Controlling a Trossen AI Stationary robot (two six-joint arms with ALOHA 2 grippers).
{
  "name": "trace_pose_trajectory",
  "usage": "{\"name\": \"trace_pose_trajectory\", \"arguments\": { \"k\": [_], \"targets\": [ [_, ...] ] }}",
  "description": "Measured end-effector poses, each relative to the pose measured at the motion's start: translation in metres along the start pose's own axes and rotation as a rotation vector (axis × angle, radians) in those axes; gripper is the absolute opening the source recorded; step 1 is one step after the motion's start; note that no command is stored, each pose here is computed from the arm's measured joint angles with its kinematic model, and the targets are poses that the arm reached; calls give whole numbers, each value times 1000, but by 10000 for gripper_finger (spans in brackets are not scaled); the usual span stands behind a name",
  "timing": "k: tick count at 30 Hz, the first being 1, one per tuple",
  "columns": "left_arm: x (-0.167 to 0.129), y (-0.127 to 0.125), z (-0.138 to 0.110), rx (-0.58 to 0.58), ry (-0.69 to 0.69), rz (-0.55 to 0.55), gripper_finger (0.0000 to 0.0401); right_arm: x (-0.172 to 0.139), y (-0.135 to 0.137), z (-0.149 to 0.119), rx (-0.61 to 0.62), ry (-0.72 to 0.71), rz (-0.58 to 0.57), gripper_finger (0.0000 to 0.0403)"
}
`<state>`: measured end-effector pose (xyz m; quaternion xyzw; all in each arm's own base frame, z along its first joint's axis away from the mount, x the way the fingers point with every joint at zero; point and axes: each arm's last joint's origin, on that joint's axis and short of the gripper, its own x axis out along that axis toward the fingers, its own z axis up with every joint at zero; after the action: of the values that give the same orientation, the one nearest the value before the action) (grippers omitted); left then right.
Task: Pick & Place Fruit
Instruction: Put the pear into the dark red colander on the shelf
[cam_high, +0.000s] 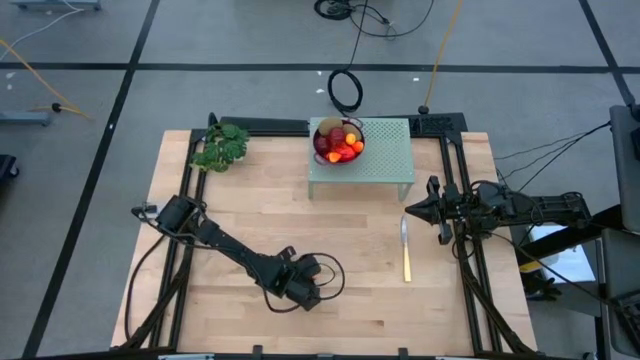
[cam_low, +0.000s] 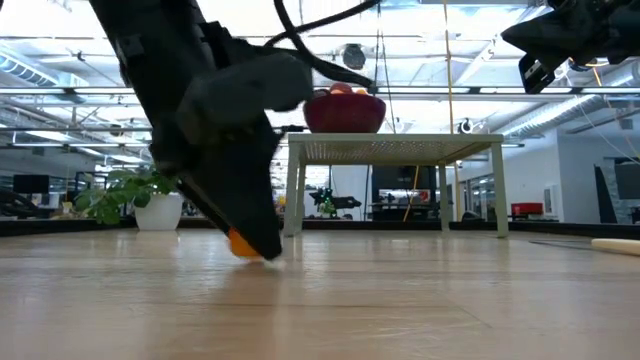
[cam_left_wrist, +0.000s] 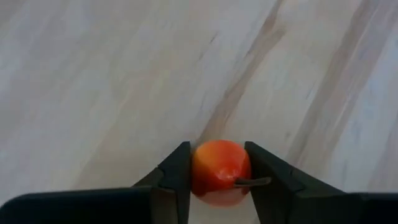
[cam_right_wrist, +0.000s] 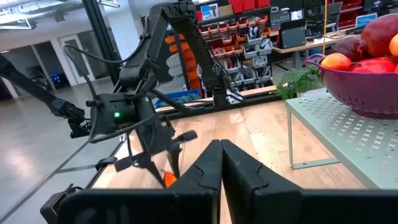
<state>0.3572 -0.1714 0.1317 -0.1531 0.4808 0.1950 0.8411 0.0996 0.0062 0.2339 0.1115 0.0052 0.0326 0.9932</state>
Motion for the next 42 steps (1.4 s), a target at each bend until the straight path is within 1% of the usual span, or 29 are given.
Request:
{"name": "trace_pose_trajectory", "arguments": {
  "k": [2, 6, 9, 12, 14, 17, 22, 24, 28, 32, 35, 38, 42],
  "targets": [
    [-9, 1, 7, -10, -11, -11, 127, 0, 0, 0, 0, 0, 0, 0],
    [-38, -1, 32, -60, -97, -72, 125, 0, 0, 1, 0, -5, 1, 0],
    [-61, 0, 52, -76, -202, -86, 114, 0, 0, 1, 0, -8, 2, 0],
    [-92, 3, 75, -112, -335, -93, 112, 0, 0, 1, 0, -8, 2, 0],
    [-113, 7, 89, -121, -423, -79, 117, 0, 0, 1, 0, -8, 2, 0],
    [-133, 14, 104, -110, -526, -25, 120, 0, 0, 1, 0, -8, 2, 0],
    [-159, 31, 126, -98, -638, 45, 113, 0, 0, 1, 0, -8, 2, 0],
    [-164, 39, 136, -104, -678, 65, 112, 0, 0, 1, 0, -8, 2, 0],
    [-168, 57, 156, -75, -735, 123, 117, 0, 0, 1, 0, -7, 1, 0],
    [-164, 77, 178, -23, -782, 198, 120, 0, 0, 1, 0, -9, 0, 0],
    [-161, 95, 194, 0, -798, 217, 120, 0, 0, 1, 0, -9, 0, 0],
    [-157, 115, 208, -16, -801, 239, 121, 0, 0, 1, 0, -9, 0, 0],
    [-150, 141, 221, -10, -780, 227, 121, 0, 0, 1, 0, -9, 0, 0]
  ]
}}
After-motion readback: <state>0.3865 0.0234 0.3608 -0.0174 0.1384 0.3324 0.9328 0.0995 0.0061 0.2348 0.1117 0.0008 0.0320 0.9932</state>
